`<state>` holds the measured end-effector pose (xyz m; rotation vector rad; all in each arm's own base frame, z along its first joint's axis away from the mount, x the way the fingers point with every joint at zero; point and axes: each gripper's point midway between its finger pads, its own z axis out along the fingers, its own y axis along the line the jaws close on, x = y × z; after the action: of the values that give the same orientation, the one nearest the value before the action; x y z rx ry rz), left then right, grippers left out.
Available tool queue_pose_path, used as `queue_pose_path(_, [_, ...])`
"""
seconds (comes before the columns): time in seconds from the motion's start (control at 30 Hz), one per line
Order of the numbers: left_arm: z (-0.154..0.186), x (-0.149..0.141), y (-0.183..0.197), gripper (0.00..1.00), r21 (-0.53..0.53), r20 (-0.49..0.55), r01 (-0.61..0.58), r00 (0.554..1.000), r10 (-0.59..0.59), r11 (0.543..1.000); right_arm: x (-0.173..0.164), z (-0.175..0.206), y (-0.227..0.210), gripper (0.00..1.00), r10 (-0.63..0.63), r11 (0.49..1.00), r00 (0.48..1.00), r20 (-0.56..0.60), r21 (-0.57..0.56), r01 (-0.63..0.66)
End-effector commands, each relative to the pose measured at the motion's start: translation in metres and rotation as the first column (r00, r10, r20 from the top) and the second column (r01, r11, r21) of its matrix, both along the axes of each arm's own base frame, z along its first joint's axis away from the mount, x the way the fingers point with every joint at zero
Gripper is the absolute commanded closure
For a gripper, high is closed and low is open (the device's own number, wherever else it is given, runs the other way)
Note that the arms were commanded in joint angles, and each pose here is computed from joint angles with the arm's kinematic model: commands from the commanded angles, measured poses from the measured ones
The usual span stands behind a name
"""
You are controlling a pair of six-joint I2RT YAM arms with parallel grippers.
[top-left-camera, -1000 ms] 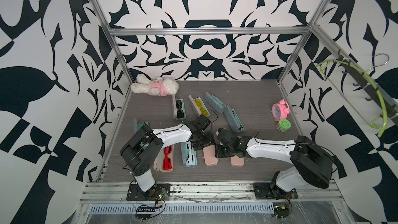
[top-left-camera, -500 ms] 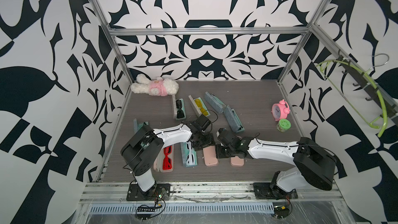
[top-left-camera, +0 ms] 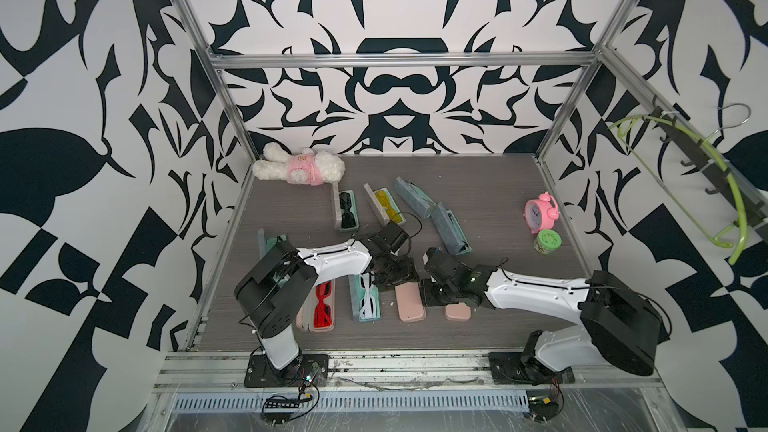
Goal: Close the glasses case
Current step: Close the glasses case at the center of the board, then move the glasses case to the center of the board.
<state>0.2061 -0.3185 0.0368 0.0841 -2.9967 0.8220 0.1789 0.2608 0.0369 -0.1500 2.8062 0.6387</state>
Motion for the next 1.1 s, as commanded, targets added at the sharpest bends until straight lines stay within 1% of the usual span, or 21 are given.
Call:
queue_pose_path(0.0, [-0.031,-0.009,0.025,0.36,0.136,-0.032,0.011,0.999,-0.007,0.991,0.001,0.012,-0.006,0.85,-0.008,1.0,1.0,0.028,0.002,0.008])
queue_pose_path(0.37, [-0.035,-0.01,0.027,0.43,0.153,-0.033,0.017,0.999,-0.012,0.988,0.004,0.023,-0.021,0.82,-0.044,0.999,0.998,0.039,0.017,0.044])
queue_pose_path(0.73, [-0.039,-0.009,0.024,0.46,0.16,-0.035,0.026,0.999,-0.02,0.987,0.008,0.039,-0.04,0.8,-0.085,0.995,0.995,0.047,0.048,0.082])
queue_pose_path(1.07, [-0.042,-0.01,0.02,0.49,0.168,-0.036,0.034,0.999,-0.029,0.985,0.008,0.04,-0.056,0.76,-0.114,0.992,0.993,0.042,0.054,0.112])
